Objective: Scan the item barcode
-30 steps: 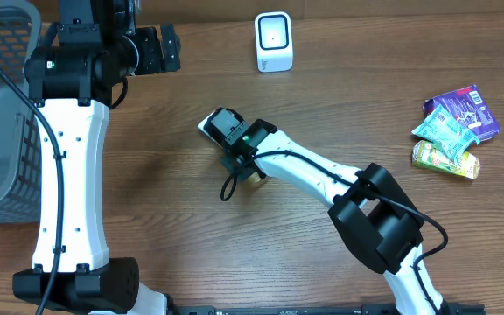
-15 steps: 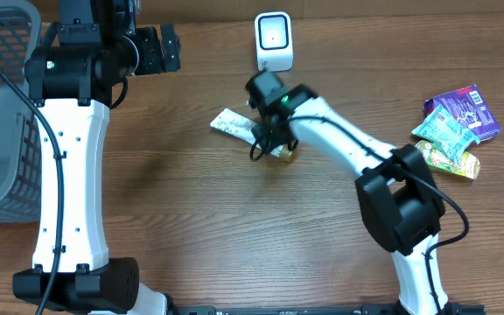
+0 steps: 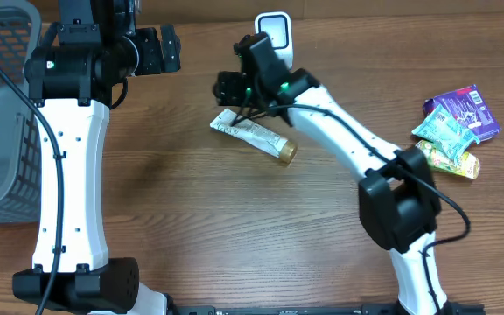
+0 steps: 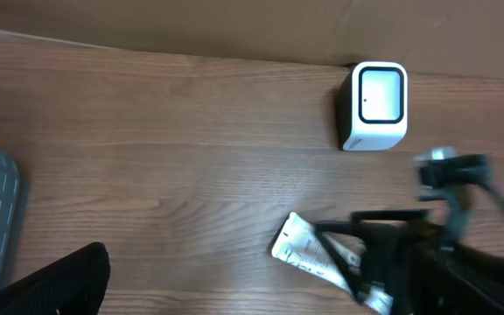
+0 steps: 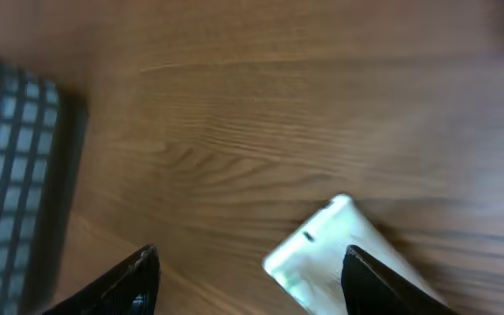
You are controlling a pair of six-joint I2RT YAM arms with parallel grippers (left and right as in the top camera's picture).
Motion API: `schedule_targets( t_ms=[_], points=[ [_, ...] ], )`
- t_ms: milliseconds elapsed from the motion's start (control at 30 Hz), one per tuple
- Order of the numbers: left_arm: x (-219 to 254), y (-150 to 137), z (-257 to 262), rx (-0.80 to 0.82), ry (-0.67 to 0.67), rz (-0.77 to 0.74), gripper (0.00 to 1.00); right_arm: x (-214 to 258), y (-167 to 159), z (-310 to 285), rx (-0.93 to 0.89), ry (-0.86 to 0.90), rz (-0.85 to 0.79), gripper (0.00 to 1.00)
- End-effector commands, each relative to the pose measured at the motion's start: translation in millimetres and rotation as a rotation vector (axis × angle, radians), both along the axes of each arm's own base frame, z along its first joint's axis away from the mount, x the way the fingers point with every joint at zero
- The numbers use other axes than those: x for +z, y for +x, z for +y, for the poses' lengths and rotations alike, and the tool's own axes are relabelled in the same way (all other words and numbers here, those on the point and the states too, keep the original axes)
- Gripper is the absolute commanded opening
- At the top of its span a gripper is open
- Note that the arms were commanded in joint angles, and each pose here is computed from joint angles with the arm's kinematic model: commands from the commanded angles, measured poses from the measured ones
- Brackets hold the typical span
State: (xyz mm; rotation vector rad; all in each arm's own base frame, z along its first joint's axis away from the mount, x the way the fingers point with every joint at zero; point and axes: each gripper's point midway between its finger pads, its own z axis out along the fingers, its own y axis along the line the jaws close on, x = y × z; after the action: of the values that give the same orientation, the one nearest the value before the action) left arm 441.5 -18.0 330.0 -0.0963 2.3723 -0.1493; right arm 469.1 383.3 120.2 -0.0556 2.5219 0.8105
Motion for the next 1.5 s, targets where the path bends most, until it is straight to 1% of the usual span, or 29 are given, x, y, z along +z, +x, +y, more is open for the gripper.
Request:
schedule_targets(
  t_ms=[0, 33, 100, 200, 400, 600, 700, 733, 767, 800, 867, 933, 1033, 1100, 1167, 1200, 1300, 1467],
  points=[
    [1.8, 2.3, 0.0, -0.013, 0.013, -0.007, 1.00, -69.0, -10.9, 6.2, -0.132, -0.014, 0.164, 0.67],
    [1.8, 2.3, 0.0, -0.013, 0.013, -0.007, 1.00, -76.0, -13.7, 8.0, -0.137, -0.016, 0.181, 0.67],
    [1.8, 2.4, 0.0, -0.013, 0.013, -0.007, 1.00, -88.1, -23.9, 11.7, -0.116, -0.028, 0.221, 0.64],
    [1.8, 2.3, 0.0, -0.013, 0.013, -0.007, 1.00, -96.1, -41.3, 11.1, -0.094, -0.061, 0.281, 0.63],
    [1.8, 2.3, -0.2, -0.013, 0.013, -0.007, 1.00, -90.0, -88.0, -0.3, 0.049, -0.081, 0.467, 0.63],
    [1.8, 2.3, 0.0, -0.013, 0.013, -0.007, 1.00, -87.1, -125.5, -63.3, 0.166, -0.280, 0.589, 0.64],
    [1.8, 2.3, -0.2, -0.013, 0.013, -0.007, 1.00, -89.9, -138.9, -94.9, 0.209, -0.378, 0.646, 0.64],
    [1.8, 2.3, -0.2, -0.013, 0.013, -0.007, 1.00, -90.0, -141.3, -102.0, 0.221, -0.396, 0.658, 0.64],
    [1.8, 2.3, -0.2, -0.013, 0.013, -0.007, 1.00, -87.9, -143.4, -109.6, 0.236, -0.412, 0.667, 0.61],
    [1.8, 2.3, -0.2, -0.013, 0.013, -0.007, 1.00, -84.1, -143.2, -118.1, 0.229, -0.429, 0.671, 0.55],
    [1.8, 2.4, 0.9, -0.011, 0.013, -0.007, 1.00, -71.7, -141.2, -124.6, 0.215, -0.430, 0.657, 0.54],
    [1.8, 2.4, 0.7, -0.011, 0.013, -0.007, 1.00, -48.6, -134.5, -126.4, 0.201, -0.402, 0.600, 0.57],
    [1.8, 2.4, 0.7, -0.011, 0.013, -0.007, 1.00, -5.4, -120.7, -133.0, 0.185, -0.348, 0.478, 0.64],
    [1.8, 2.3, -0.2, -0.013, 0.013, -0.007, 1.00, 26.6, -107.8, -148.0, 0.200, -0.318, 0.366, 0.70],
    [1.8, 2.3, -0.2, -0.013, 0.013, -0.007, 1.00, 40.8, -98.0, -162.7, 0.238, -0.318, 0.289, 0.81],
    [1.8, 2.3, -0.1, -0.013, 0.013, -0.007, 1.00, 43.1, -94.5, -168.4, 0.275, -0.321, 0.259, 0.84],
    [1.8, 2.3, -0.1, -0.013, 0.013, -0.007, 1.00, 36.8, -86.8, -182.6, 0.393, -0.318, 0.206, 0.88],
    [1.8, 2.3, -0.2, -0.013, 0.013, -0.007, 1.00, 14.4, -77.6, -184.7, 0.507, -0.192, 0.210, 0.88]
  ],
)
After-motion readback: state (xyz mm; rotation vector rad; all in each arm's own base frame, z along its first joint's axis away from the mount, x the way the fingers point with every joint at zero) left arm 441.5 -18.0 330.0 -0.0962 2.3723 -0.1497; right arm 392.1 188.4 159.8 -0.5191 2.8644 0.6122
